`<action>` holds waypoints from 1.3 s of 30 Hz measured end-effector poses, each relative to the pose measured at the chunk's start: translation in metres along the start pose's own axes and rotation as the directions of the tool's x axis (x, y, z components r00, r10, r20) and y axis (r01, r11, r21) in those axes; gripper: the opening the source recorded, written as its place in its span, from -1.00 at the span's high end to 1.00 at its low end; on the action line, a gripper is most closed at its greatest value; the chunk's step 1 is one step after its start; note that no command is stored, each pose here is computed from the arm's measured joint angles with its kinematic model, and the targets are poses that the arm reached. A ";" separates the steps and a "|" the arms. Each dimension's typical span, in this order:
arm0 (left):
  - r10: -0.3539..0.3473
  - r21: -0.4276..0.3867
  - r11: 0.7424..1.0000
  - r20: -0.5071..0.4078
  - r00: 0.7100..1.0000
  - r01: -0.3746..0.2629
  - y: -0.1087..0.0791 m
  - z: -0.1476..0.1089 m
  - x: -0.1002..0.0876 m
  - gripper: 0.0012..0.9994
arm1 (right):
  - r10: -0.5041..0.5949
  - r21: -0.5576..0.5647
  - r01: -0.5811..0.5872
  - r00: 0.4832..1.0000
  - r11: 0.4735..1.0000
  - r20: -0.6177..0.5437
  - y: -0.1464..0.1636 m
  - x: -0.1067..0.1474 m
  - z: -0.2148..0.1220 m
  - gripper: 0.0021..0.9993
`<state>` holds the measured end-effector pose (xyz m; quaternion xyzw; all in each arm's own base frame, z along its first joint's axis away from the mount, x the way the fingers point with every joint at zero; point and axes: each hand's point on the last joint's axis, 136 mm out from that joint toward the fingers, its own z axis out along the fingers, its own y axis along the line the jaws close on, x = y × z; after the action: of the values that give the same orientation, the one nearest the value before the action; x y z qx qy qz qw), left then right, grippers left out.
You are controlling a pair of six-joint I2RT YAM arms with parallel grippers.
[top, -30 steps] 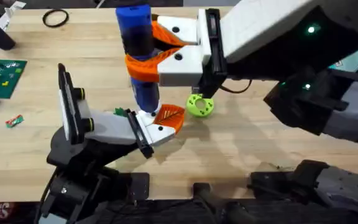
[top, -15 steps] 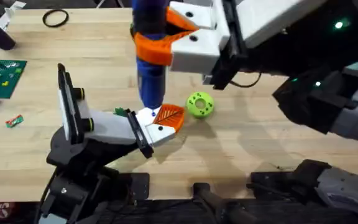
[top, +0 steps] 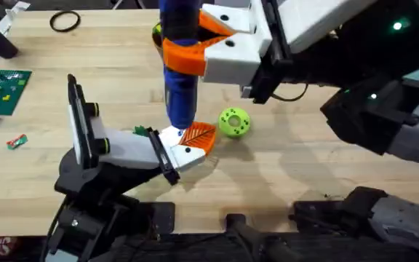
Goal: Pick up the gripper from the table and insert it into the empty holder that is missing its gripper. Then pick up a screw, insert it into the mounting hole, and use the screwdriver to tighten it. Finally, clean up the table by picking up the vegetable and placing it into the bucket.
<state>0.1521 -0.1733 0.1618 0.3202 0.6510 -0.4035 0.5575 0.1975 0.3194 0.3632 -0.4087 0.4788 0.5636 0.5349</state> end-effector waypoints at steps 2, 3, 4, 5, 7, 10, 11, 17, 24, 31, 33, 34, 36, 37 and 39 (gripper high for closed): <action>0.000 0.000 1.000 0.000 1.000 0.000 0.000 0.000 0.000 0.97 | 0.000 0.000 0.000 1.000 1.000 0.000 0.000 0.000 0.000 0.91; 0.000 0.000 1.000 0.000 1.000 0.000 0.000 0.000 0.000 0.97 | 0.000 0.000 0.000 1.000 1.000 0.000 0.000 0.000 0.000 0.90; 0.000 0.000 1.000 0.000 1.000 0.000 0.000 0.000 0.000 0.97 | 0.000 0.000 0.000 1.000 1.000 0.000 0.000 0.000 0.000 0.91; 0.000 0.000 1.000 0.000 1.000 0.000 0.000 0.000 0.000 0.97 | 0.000 0.001 0.000 1.000 1.000 0.000 0.000 0.000 0.000 0.91; 0.000 0.000 1.000 0.000 1.000 0.000 0.000 0.000 0.000 0.97 | 0.000 0.000 0.000 1.000 1.000 0.000 0.000 0.000 0.000 0.91; 0.000 0.000 1.000 0.000 1.000 0.000 0.000 0.000 0.000 0.97 | 0.001 0.000 -0.001 1.000 1.000 0.000 0.001 0.000 0.001 0.91; 0.000 0.000 1.000 0.000 1.000 0.000 0.000 0.000 0.000 0.97 | 0.000 -0.001 0.000 1.000 1.000 0.001 0.001 0.000 0.001 0.91; 0.000 0.000 1.000 0.000 1.000 0.000 0.000 0.000 0.000 0.97 | -0.005 -0.006 0.005 1.000 1.000 -0.003 0.003 0.002 0.002 0.91; 0.000 0.000 1.000 0.000 1.000 0.000 0.000 0.000 0.000 0.97 | -0.036 -0.007 0.036 0.999 0.999 -0.002 0.004 0.002 0.003 0.91; 0.000 0.000 1.000 0.000 1.000 0.000 0.000 0.000 0.000 0.97 | -0.022 -0.009 0.022 1.000 1.000 -0.019 0.000 0.012 0.007 0.90; 0.000 0.000 1.000 0.000 1.000 0.000 0.000 0.000 0.000 0.97 | -0.019 -0.010 0.019 1.000 1.000 -0.022 0.001 0.013 0.008 0.91; 0.000 0.000 1.000 0.000 1.000 0.000 0.000 0.000 0.000 0.97 | -0.019 -0.011 0.019 1.000 1.000 -0.022 0.001 0.013 0.008 0.91; 0.000 0.000 1.000 0.000 1.000 0.000 0.000 0.000 0.000 0.97 | -0.020 -0.011 0.020 1.000 1.000 -0.021 0.001 0.013 0.008 0.91; 0.000 0.000 1.000 0.000 1.000 0.000 0.000 0.000 0.000 0.97 | -0.021 -0.010 0.021 1.000 1.000 -0.021 0.001 0.013 0.008 0.91; 0.000 0.000 1.000 0.000 1.000 0.000 0.000 0.000 0.000 0.97 | -0.027 -0.009 0.026 0.999 1.000 -0.021 0.000 0.013 0.008 0.91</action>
<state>0.1520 -0.1734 0.1618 0.3203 0.6510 -0.4036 0.5574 0.1963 0.3298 0.3525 -0.4233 0.4764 0.5542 0.5355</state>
